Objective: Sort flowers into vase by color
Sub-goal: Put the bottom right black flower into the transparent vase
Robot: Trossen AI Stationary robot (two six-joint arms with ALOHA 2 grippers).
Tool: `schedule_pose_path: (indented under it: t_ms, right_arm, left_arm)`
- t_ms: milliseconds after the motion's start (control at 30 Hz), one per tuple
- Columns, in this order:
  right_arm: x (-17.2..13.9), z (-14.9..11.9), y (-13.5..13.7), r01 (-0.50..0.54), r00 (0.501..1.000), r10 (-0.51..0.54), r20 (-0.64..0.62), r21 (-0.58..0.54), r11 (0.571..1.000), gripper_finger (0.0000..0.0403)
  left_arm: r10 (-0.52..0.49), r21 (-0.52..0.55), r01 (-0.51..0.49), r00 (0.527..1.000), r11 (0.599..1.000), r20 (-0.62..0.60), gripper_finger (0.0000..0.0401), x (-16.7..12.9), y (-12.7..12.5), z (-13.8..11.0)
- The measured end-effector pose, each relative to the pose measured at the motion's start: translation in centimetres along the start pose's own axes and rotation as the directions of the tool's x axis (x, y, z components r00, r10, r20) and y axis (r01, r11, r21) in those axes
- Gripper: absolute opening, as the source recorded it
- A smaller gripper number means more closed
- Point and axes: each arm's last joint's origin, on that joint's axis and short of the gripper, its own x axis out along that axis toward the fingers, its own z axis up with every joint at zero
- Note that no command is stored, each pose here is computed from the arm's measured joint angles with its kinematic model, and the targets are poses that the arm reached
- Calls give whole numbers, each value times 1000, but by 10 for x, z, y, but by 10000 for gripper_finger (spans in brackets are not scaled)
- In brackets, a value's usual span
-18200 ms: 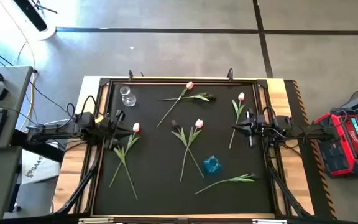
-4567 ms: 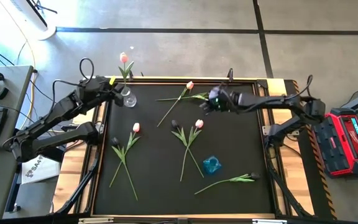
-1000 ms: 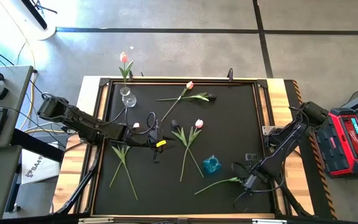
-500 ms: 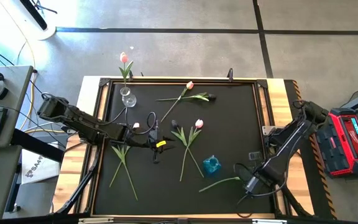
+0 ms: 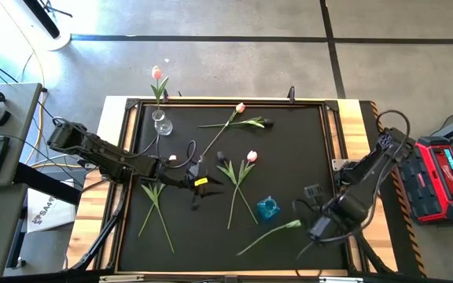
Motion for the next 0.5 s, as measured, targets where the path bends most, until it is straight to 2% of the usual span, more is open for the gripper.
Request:
schedule_pose_path:
  t_ms: [133, 300, 400, 500]
  right_arm:
    - [0, 10, -20, 53, 998, -52, 21, -81, 995, 1]
    - [2, 20, -52, 187, 982, -182, 45, -169, 968, 1]
    - [2, 26, -70, 294, 956, -286, 68, -236, 926, 1]
    - [2, 32, -86, 408, 913, -395, 104, -308, 860, 1]
  left_arm:
    - [-50, -25, 50, 999, 998, 4, 154, 2, -4, 11]
    - [-60, -25, 60, 998, 998, -3, 175, 3, -7, 20]
    - [-51, -46, 50, 999, 998, -6, 184, 4, -5, 25]
    - [-27, -90, 27, 1000, 996, -2, 186, 4, 2, 28]
